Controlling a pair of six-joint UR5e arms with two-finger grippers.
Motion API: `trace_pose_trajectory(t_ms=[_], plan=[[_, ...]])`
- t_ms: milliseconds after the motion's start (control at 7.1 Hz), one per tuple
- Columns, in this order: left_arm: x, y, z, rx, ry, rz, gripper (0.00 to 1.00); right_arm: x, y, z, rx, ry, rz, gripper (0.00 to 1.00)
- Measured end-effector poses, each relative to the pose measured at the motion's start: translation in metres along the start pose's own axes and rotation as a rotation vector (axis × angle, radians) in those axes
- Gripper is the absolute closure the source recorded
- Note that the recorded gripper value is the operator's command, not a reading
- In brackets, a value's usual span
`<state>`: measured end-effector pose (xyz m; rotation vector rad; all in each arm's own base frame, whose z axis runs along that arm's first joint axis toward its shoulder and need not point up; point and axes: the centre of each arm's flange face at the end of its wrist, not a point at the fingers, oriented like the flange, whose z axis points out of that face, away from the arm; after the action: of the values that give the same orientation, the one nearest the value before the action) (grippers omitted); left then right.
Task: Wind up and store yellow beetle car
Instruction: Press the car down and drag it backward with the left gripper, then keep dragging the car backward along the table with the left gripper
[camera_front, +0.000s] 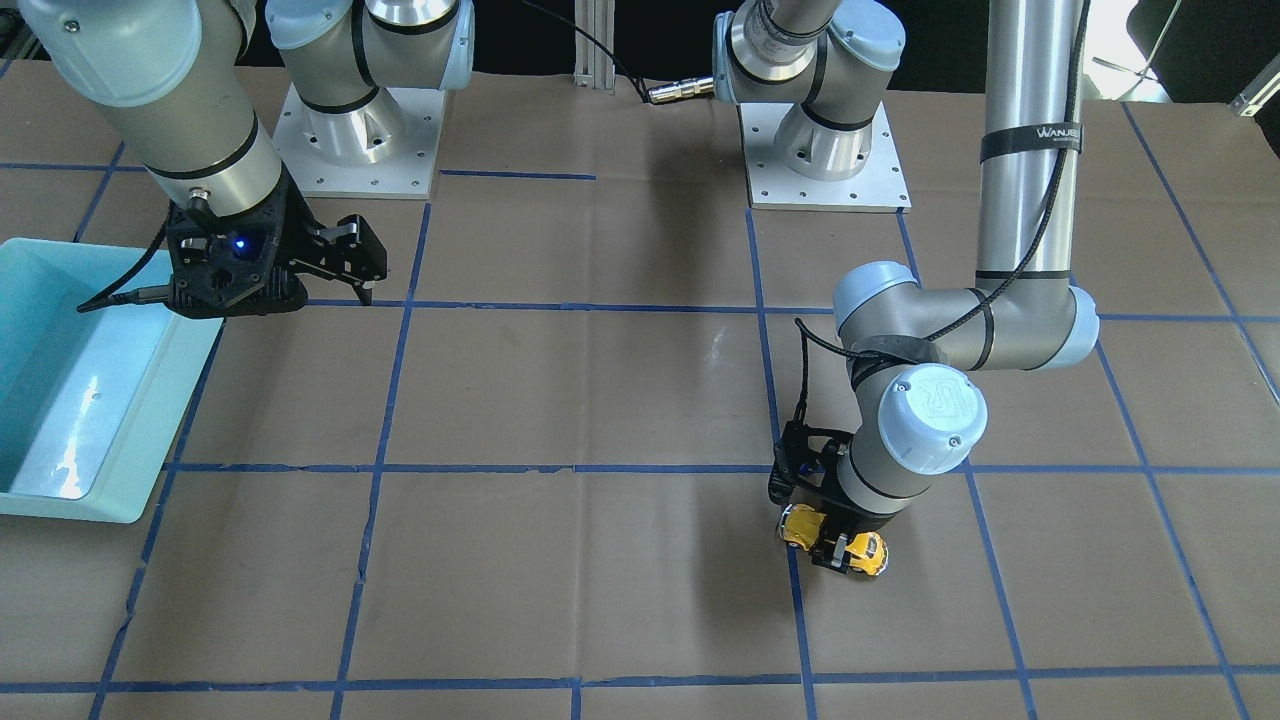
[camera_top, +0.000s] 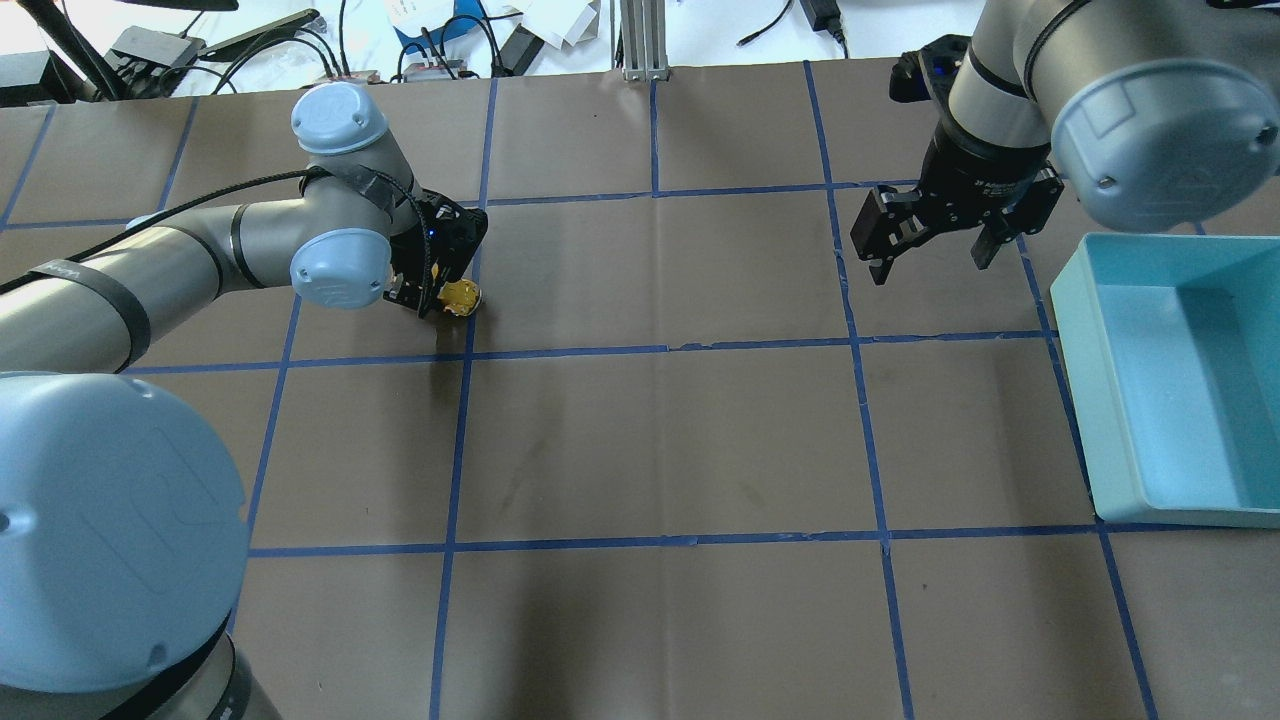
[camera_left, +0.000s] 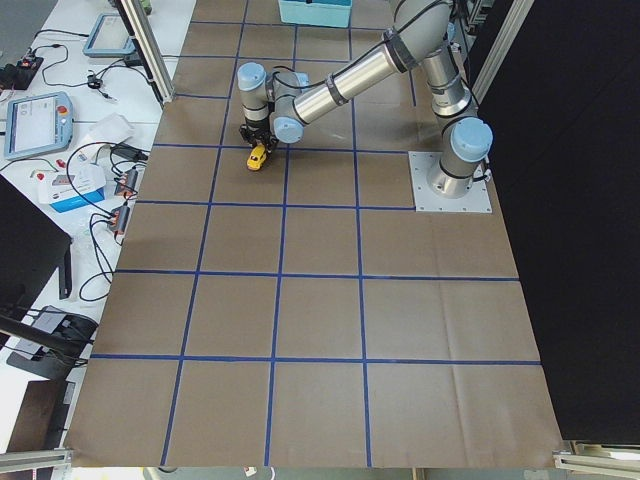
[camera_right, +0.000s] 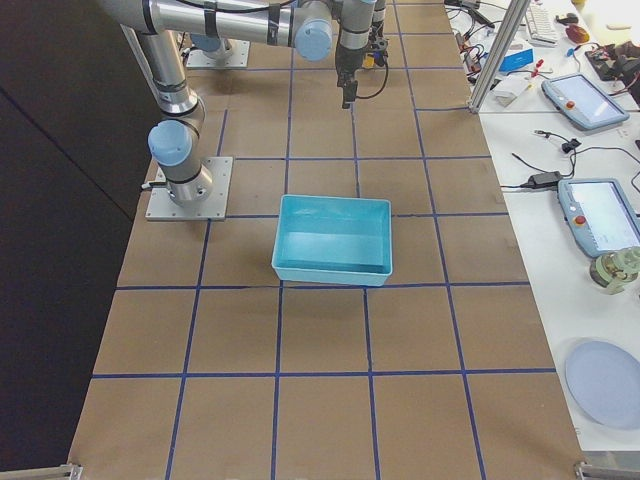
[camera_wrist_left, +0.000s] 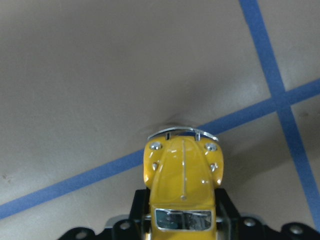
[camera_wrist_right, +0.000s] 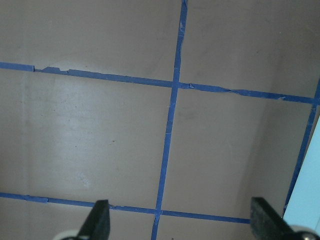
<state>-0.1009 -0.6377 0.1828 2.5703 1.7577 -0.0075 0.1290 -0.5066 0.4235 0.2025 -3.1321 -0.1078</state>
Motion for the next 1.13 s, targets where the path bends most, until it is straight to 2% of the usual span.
trace_pose_trajectory(t_ms=[1127], plan=[[0.0015, 0.0066, 0.0054, -0.003, -0.012, 0.008, 1.0, 0.0003, 0.0, 0.0, 0.0, 0.003, 0.0, 0.0]])
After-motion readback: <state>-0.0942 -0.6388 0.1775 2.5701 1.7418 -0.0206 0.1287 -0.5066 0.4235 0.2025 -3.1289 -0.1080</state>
